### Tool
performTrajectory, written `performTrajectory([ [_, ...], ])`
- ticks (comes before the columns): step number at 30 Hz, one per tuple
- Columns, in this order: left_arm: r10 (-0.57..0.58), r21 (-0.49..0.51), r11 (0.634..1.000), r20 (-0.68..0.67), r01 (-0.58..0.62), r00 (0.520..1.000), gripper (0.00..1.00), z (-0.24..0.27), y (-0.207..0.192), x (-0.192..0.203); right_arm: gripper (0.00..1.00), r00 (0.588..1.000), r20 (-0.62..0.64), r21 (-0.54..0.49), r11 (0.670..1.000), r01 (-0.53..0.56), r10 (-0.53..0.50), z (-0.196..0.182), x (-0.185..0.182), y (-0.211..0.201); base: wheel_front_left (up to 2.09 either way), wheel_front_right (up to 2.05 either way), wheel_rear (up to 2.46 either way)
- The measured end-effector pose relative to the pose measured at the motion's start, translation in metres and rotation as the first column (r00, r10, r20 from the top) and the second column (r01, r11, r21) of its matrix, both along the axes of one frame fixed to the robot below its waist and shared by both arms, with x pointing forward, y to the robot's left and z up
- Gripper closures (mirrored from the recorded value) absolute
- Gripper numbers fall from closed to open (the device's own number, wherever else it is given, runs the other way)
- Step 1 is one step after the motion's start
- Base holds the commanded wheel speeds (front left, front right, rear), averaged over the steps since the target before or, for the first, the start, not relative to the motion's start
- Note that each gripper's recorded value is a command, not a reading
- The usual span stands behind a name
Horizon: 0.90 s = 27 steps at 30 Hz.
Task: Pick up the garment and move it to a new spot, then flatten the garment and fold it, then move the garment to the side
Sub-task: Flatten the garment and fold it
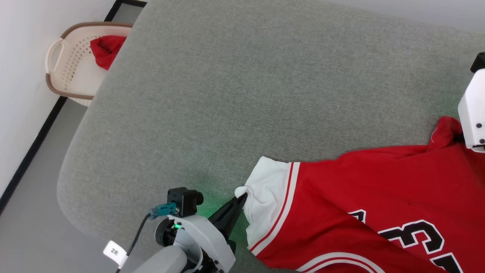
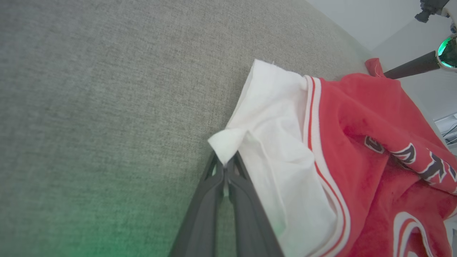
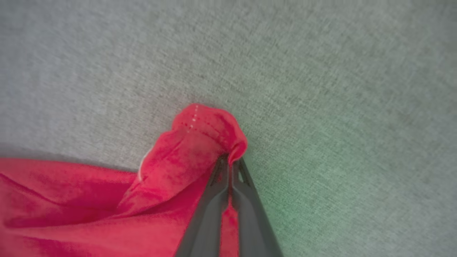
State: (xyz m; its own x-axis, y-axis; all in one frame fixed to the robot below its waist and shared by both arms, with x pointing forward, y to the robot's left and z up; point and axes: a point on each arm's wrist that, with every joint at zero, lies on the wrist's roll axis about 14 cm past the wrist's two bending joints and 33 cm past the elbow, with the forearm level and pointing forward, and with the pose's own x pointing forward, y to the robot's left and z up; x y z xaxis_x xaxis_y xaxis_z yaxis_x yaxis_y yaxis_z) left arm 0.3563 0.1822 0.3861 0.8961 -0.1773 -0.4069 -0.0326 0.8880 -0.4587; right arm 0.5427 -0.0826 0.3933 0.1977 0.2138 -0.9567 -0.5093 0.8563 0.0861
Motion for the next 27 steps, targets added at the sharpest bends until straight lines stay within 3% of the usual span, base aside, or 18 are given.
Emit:
performTrajectory([
  [7, -0.033, 0.009, 0.999, 0.005, 0.033, 0.999, 1.0, 0.006, 0.001, 0.01, 1.0, 0.994, 0.078, 0.111, 0.992, 0.066, -0.075, 0.017, 0.012, 0.005, 0.0, 0.0, 0.0],
  [16, -0.169, 0.146, 0.976, 0.061, 0.159, 0.984, 1.0, 0.073, 0.028, 0.046, 1.0, 0.952, 0.261, 0.276, 0.957, 0.085, -0.16, 0.091, 0.031, 0.016, 0.0, 0.0, 0.0],
  [22, -0.249, 0.313, 0.929, 0.129, 0.199, 0.96, 1.0, 0.153, 0.045, 0.077, 1.0, 0.87, 0.441, 0.378, 0.925, 0.045, -0.222, 0.163, 0.039, 0.018, 0.0, 0.0, 0.0],
  [27, -0.275, 0.409, 0.896, 0.209, 0.171, 0.939, 1.0, 0.228, 0.054, 0.1, 1.0, 0.75, 0.597, 0.434, 0.901, -0.003, -0.285, 0.228, 0.042, 0.012, 0.0, 0.0, 0.0],
])
